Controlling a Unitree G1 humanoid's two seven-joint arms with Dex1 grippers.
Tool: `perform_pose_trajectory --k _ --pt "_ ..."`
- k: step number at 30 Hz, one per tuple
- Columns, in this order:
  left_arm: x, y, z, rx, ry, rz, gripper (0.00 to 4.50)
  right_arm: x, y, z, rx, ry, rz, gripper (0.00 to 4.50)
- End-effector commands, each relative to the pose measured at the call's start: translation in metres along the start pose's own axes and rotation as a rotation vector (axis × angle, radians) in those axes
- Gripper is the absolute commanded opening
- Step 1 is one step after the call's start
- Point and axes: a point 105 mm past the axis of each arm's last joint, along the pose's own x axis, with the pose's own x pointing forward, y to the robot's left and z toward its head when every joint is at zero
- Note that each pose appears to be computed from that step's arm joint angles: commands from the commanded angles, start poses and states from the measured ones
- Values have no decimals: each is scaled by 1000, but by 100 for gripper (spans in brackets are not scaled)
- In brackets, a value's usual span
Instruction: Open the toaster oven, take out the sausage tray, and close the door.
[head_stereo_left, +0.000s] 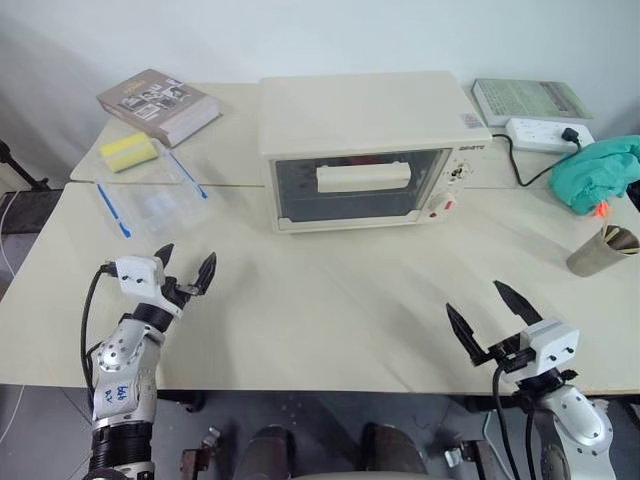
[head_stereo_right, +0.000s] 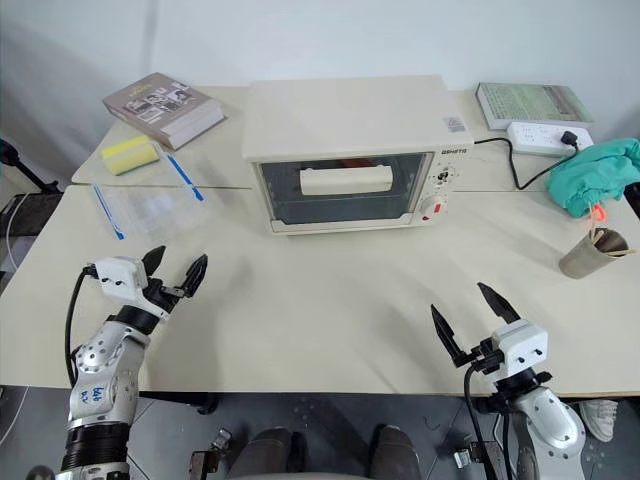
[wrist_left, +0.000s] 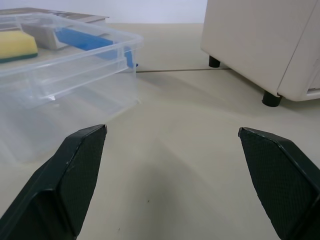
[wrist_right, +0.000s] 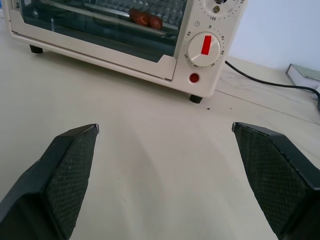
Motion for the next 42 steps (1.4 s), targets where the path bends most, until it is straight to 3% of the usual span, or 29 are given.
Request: perform_pose_trajectory --k 1,4,8,12,16,18,21,26,42 --pt "0 0 12 52 -23 -7 448 6 2 11 -16 -43 41 450" --pt "-5 -6 19 1 -59 -57 448 18 2 13 -14 -76 64 450" --pt "-27 -17 39 -97 -119 -284 448 44 -2 29 39 -144 110 450" --pt "-51 -11 51 -128 -33 -473 448 77 7 54 110 -182 299 450" --pt "-79 -19 62 -202 63 -641 448 107 15 71 151 -117 467 450" --pt "-88 -25 67 -216 79 -684 448 119 14 76 147 -90 494 450" --pt "-92 -26 84 -221 -7 -666 448 143 7 87 163 -84 493 450" --pt "-91 -30 87 -226 -33 -660 448 167 7 92 173 -76 530 450" --pt "-74 -43 96 -174 -86 -704 448 154 45 115 139 -177 836 450"
